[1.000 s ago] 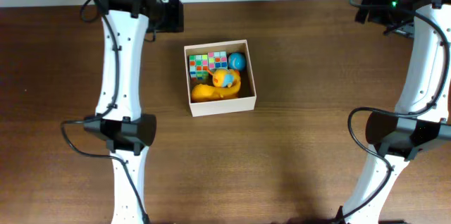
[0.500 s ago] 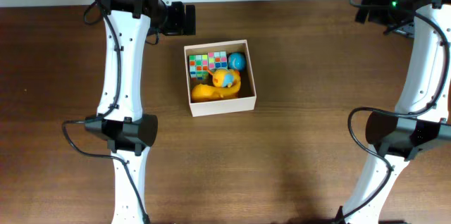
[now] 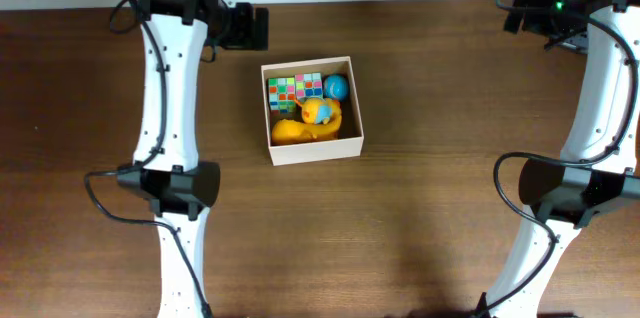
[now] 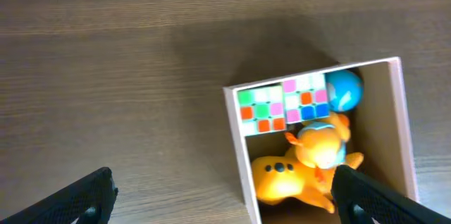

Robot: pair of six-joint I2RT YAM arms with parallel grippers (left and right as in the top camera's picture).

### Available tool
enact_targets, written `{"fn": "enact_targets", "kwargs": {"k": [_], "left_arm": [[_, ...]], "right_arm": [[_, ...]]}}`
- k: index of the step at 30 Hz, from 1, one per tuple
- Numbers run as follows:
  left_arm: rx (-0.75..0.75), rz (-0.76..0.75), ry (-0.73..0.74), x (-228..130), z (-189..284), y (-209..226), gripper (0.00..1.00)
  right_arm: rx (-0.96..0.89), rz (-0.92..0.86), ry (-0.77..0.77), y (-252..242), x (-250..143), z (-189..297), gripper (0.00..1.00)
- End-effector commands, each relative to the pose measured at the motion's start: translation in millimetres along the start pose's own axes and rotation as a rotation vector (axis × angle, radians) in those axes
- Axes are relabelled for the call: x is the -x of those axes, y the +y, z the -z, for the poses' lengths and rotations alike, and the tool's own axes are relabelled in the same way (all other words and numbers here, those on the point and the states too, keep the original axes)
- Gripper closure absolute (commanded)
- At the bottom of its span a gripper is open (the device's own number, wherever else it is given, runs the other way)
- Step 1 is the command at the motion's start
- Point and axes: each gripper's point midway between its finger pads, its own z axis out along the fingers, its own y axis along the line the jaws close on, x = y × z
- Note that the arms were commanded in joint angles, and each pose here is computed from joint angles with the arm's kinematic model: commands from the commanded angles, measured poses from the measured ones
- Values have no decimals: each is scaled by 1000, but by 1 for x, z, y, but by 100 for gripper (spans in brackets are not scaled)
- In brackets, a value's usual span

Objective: Pack container

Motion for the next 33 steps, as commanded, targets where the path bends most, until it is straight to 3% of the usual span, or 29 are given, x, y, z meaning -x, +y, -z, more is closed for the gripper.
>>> {"fn": "enact_targets", "kwargs": {"k": [1, 10, 21, 33], "left_arm": [[41, 19, -49, 7, 18, 26, 1], [64, 44, -262, 37, 78, 49, 1], [73, -7, -518, 59, 162, 47, 1], [79, -6, -616, 16, 189, 48, 1]], "right_arm": [[9, -5, -41, 2, 4, 17, 1], [9, -5, -41, 2, 4, 17, 1], [9, -5, -41, 2, 4, 17, 1], [9, -5, -41, 2, 4, 17, 1]]}}
